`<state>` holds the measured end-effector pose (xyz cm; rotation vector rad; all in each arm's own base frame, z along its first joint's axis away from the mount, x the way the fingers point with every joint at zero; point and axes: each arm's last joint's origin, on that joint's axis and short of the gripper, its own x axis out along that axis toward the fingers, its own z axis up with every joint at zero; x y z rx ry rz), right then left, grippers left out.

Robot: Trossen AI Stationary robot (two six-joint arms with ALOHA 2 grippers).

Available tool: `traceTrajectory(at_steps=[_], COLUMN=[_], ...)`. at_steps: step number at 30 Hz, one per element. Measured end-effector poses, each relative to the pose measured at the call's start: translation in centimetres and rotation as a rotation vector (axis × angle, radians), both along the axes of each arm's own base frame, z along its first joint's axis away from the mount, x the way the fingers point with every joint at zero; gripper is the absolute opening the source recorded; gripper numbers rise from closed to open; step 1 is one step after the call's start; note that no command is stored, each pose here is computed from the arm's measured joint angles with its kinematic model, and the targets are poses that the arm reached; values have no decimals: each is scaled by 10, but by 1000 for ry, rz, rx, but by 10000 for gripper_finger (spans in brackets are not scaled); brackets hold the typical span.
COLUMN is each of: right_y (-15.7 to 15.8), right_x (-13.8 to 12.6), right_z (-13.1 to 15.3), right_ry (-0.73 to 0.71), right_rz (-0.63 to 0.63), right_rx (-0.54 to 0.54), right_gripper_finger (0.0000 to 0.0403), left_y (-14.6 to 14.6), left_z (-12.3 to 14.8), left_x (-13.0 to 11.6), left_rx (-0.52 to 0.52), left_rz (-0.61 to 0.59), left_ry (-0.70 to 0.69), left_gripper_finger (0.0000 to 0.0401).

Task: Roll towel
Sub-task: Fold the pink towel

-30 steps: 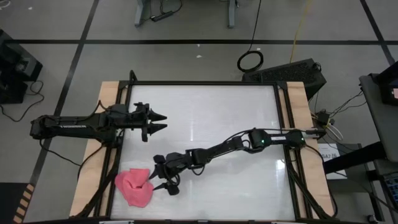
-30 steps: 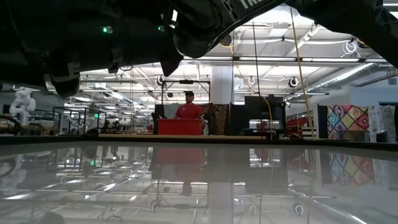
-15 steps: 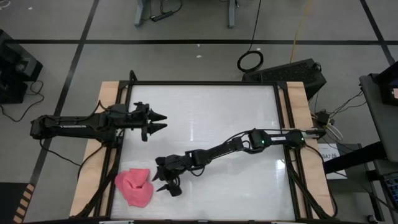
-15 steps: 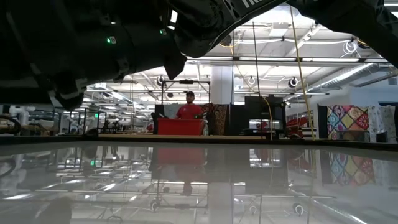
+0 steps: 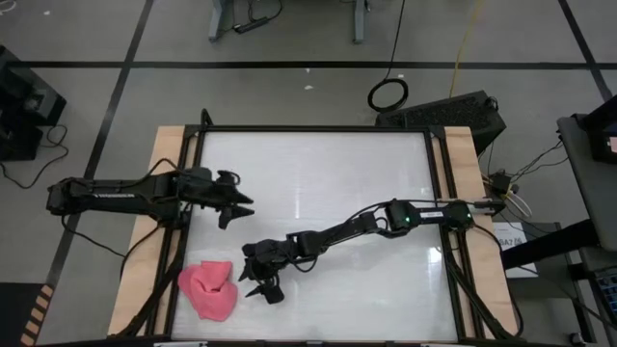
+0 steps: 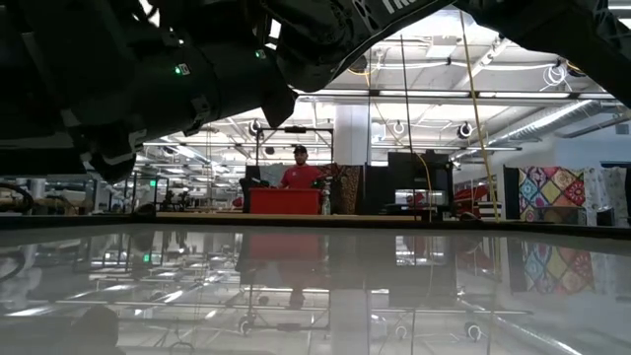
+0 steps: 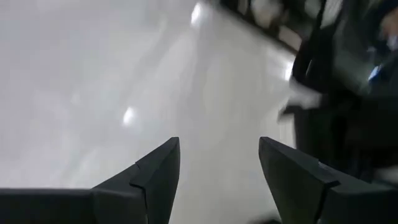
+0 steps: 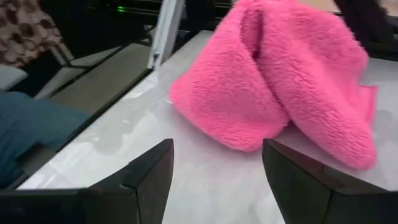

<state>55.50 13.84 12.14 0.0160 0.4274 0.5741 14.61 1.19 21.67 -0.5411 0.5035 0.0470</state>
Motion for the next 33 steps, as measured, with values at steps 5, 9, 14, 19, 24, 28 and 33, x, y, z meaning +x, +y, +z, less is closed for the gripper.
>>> traceTrajectory(at_steps=[5,9,14,19,24,28,33], right_y=[0,0,-1,-1,-1,-1,-2], right_x=[-2,-4,-4,-4,-5,-6,-7], right_z=[-4,-7,-8,-8,-10,-11,-13], right_ry=[46,75,87,89,106,120,150], right_rz=[19,21,22,23,20,20,19], right_rx=[-4,-16,-23,-25,-30,-33,-39], right_gripper_finger=[235,235,235,235,235,235,235], left_y=[-10,-23,-39,-51,-58,-64,-70], left_z=[-14,-24,-38,-52,-69,-82,-89], left_x=[-4,-7,-10,-7,4,23,40], left_rx=[-89,-168,-217,-162,-59,-52,-68], left_rz=[-53,-89,-116,-103,-86,-115,-186], left_ry=[171,308,495,625,694,665,677], left_gripper_finger=[224,224,224,224,224,224,224])
